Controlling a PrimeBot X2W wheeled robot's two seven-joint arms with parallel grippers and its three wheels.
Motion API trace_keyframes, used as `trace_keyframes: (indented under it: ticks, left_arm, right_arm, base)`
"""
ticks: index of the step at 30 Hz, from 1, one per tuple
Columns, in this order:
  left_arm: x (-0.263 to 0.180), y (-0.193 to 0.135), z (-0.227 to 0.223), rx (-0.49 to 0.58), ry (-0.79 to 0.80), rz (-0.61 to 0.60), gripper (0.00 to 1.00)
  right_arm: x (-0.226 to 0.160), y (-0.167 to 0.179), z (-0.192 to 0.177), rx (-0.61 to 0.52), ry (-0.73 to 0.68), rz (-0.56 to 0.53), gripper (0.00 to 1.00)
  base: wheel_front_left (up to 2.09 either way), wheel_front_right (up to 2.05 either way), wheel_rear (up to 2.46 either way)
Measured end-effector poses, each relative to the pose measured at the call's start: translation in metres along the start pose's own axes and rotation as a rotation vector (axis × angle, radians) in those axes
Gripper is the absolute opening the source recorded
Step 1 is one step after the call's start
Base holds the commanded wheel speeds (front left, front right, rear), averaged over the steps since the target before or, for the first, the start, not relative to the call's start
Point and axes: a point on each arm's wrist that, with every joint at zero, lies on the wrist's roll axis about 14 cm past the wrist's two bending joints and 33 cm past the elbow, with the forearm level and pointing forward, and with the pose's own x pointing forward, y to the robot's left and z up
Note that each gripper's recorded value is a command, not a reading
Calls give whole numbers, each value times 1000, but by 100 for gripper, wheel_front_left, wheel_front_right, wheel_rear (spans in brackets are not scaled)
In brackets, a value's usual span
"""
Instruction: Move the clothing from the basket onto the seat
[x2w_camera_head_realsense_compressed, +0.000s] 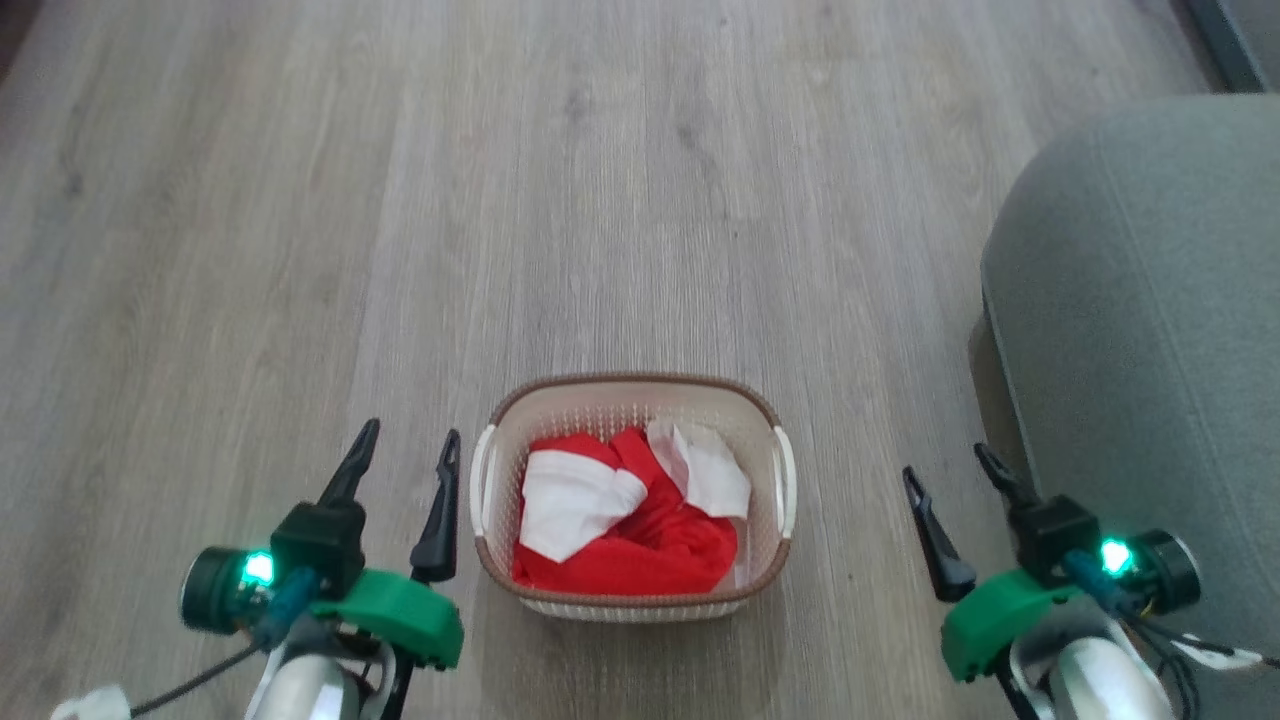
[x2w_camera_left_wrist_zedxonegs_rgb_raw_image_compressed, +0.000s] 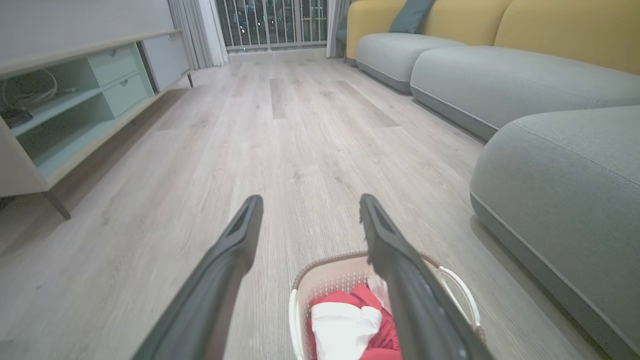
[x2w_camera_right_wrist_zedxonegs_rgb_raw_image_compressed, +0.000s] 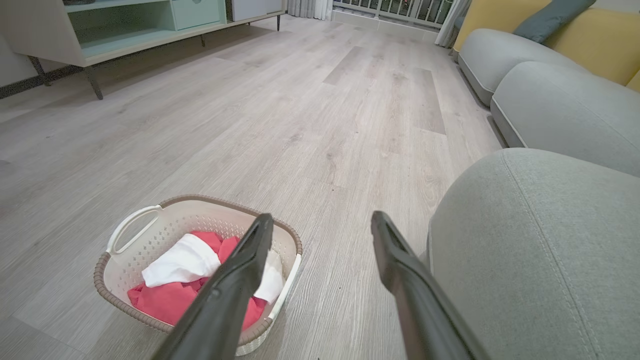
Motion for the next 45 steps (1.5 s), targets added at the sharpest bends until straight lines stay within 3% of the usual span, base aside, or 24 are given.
trace_keyframes:
  ticks: [5,12,15,21,31,37,45]
  left_arm:
    - [21,-9,-13,-22,33,-40,100]
    - [85,-31,-31,-19,49,-140,100]
    - [111,-44,-66,18,120,-198,100]
    - [142,-69,-164,101,337,-335,100]
    - [160,-84,-294,178,697,-426,100]
    - [152,-100,-345,213,846,-481,100]
    - [149,-114,-381,255,924,-527,100]
  right_arm:
    - [17,-14,5,6,-15,-31,100]
    - [74,-34,26,2,-94,-58,100]
    - [100,-39,25,5,-111,-64,100]
    - [141,-50,-5,22,-87,-79,100]
    - [163,-60,-77,45,32,-97,100]
    - [158,-68,-106,78,91,-118,100]
    - [157,-74,-124,108,119,-133,100]
  base:
    - [0,0,0]
    - [0,0,0]
    - [0,0,0]
    - [0,0,0]
    - [0,0,0]
    - [0,0,0]
    - [0,0,0]
